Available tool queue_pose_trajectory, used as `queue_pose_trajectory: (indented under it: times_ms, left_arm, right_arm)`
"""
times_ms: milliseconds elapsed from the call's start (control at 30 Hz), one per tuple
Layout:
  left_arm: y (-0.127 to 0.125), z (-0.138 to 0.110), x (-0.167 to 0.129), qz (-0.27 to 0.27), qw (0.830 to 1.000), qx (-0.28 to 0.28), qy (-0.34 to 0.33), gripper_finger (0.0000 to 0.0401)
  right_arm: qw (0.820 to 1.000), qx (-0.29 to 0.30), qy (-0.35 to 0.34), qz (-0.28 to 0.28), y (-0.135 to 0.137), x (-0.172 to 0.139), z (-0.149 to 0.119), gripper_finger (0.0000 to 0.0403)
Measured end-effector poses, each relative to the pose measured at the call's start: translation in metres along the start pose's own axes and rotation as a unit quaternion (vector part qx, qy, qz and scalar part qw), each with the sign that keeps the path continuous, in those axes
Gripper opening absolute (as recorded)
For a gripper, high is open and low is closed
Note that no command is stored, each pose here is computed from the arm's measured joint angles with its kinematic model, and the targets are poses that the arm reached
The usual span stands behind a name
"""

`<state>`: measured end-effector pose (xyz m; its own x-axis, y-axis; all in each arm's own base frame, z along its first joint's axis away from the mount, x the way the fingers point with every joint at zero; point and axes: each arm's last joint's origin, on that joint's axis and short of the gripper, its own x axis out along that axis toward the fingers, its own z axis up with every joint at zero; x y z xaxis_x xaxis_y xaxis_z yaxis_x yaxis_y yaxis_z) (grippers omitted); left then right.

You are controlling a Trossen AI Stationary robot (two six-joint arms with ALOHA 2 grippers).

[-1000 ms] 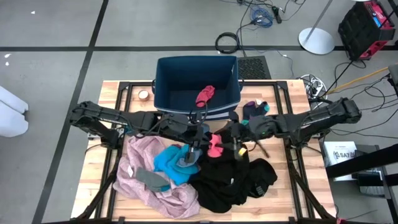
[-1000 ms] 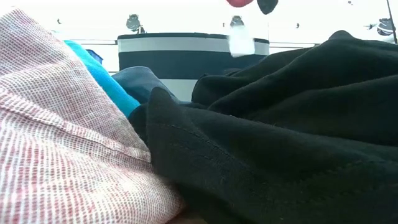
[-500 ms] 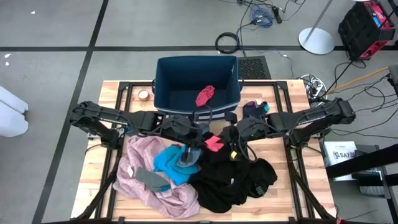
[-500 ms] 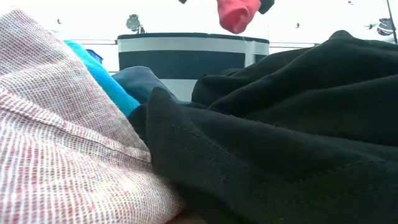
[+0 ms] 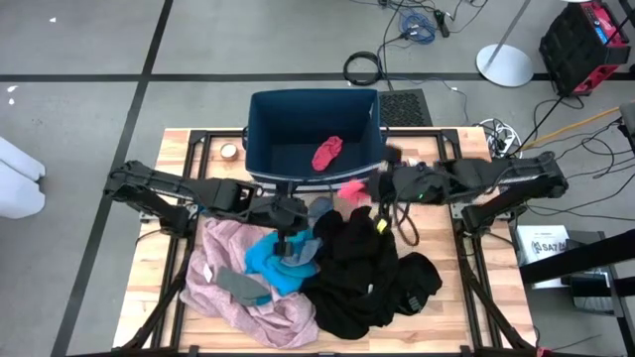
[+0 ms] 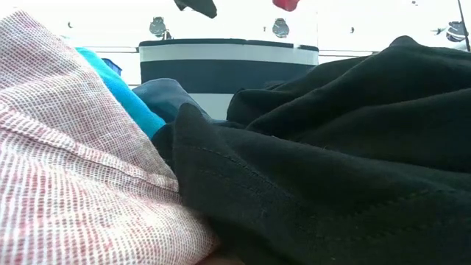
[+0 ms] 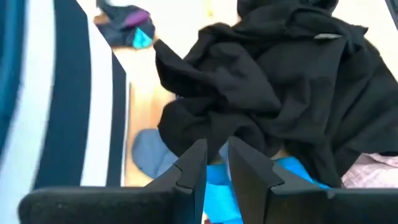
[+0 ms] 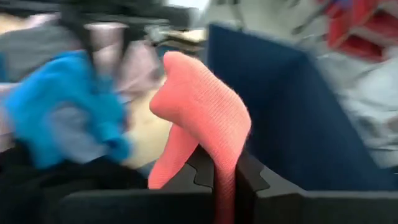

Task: Sort clothes
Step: Put the pink sock into the blue laundry bin

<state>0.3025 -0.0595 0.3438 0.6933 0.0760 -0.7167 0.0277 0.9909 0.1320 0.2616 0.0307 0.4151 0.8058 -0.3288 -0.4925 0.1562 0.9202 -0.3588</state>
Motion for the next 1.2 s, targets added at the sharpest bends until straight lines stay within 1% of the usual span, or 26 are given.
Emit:
queue_pose_trajectory:
  times_ms: [100,200,333,400,500,533,600,667,733,833,933,1000,1067,1200]
  left_arm:
    - [-0.008,0.0,-0.011,0.025,1.0,0.011,-0.017,0.0066]
    - [-0.014,0.0,-0.02,0.046,0.998,0.019,-0.029,0.006]
    - [-0.016,0.0,-0.027,0.076,0.996,0.01,-0.043,0.0058]
    - [-0.015,0.0,-0.027,0.101,0.994,0.009,-0.046,0.0058]
    - [-0.012,0.002,-0.027,0.141,0.989,0.002,-0.055,0.0058]
    - [-0.011,0.003,-0.026,0.151,0.987,-0.003,-0.061,0.0058]
    - [-0.011,0.005,-0.023,0.153,0.985,-0.012,-0.082,0.0058]
    - [-0.012,0.003,-0.018,0.154,0.985,-0.009,-0.081,0.0058]
    - [-0.014,-0.001,-0.012,0.153,0.985,-0.011,-0.079,0.0058]
    - [-0.018,-0.009,-0.004,0.151,0.986,-0.013,-0.073,0.0058]
    - [-0.019,-0.014,-0.002,0.149,0.987,-0.009,-0.06,0.0058]
    - [-0.021,-0.014,-0.003,0.148,0.987,-0.006,-0.06,0.0058]
    - [-0.022,-0.014,-0.004,0.146,0.987,-0.007,-0.062,0.0058]
    - [-0.025,-0.014,-0.008,0.143,0.987,-0.003,-0.069,0.0058]
  right_arm:
    - [0.999,-0.01,-0.017,-0.046,-0.029,-0.009,0.013,0.0007]
    - [0.996,0.001,-0.045,-0.075,-0.066,-0.013,0.023,0.0007]
    - [0.995,0.045,-0.069,-0.059,-0.116,-0.004,0.026,0.0007]
    - [0.994,0.07,-0.067,-0.048,-0.137,0.008,0.023,0.0007]
    - [0.993,0.103,-0.049,-0.03,-0.16,0.036,0.018,0.0006]
    - [0.993,0.114,-0.039,-0.02,-0.166,0.048,0.015,0.0006]
    - [0.991,0.133,-0.008,0.001,-0.173,0.069,0.009,0.0006]
    - [0.989,0.146,0.027,0.016,-0.179,0.086,0.002,0.0006]
    - [0.986,0.153,0.059,0.023,-0.182,0.098,-0.002,0.0006]
    - [0.982,0.166,0.09,0.029,-0.187,0.113,-0.006,0.0006]
    - [0.979,0.178,0.092,0.037,-0.193,0.12,-0.003,0.0006]
    - [0.976,0.197,0.083,0.05,-0.197,0.121,0.0,0.0006]
    - [0.97,0.225,0.075,0.06,-0.203,0.125,0.001,0.0007]
    - [0.953,0.279,0.087,0.079,-0.208,0.132,-0.005,0.0021]
